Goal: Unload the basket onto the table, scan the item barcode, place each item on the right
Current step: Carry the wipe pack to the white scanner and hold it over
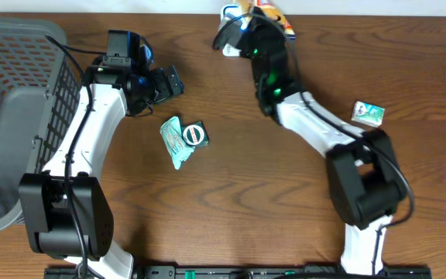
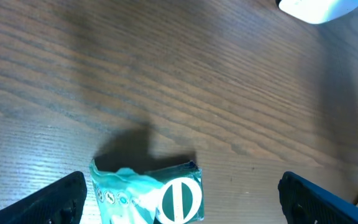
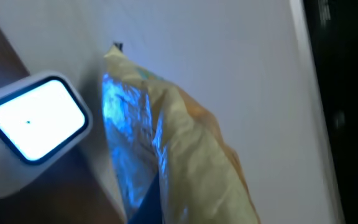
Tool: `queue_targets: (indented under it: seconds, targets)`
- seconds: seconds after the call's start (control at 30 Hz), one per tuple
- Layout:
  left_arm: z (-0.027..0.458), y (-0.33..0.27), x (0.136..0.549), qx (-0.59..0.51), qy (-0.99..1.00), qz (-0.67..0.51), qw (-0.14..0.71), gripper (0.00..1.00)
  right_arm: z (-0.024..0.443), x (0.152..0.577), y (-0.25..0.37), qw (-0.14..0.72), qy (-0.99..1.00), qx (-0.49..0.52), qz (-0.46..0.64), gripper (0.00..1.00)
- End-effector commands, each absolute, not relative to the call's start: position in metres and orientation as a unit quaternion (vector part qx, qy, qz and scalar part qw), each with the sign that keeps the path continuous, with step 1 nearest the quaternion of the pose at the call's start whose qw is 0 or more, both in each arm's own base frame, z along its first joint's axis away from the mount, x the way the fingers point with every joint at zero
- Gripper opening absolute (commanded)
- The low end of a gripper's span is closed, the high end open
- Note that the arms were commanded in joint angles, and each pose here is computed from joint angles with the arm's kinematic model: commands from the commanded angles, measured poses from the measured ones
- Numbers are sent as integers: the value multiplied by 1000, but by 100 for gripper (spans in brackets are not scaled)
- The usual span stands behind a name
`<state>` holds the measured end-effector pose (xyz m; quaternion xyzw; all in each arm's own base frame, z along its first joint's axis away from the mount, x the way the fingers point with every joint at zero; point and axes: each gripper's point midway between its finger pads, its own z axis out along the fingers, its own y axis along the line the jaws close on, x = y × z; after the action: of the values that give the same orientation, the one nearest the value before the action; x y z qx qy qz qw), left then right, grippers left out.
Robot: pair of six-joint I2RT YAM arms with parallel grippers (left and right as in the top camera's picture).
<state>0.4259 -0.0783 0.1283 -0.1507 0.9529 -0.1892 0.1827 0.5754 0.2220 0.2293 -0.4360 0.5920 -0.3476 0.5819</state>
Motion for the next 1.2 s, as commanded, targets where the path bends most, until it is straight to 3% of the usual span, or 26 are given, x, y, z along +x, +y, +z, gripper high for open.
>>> queue_targets:
  seconds: [0.0,0.77,1.17]
  targets:
    - [124,-75,427,-148,955,-183,182,98,239,576,223,554,547,-466,-421,1]
    - [124,-75,427,-148,955,-183,182,98,243,569,229,553,557,-454,-421,1]
    - [124,-75,427,-148,955,-183,182,98,321,521,198,614,672,-341,-236,1]
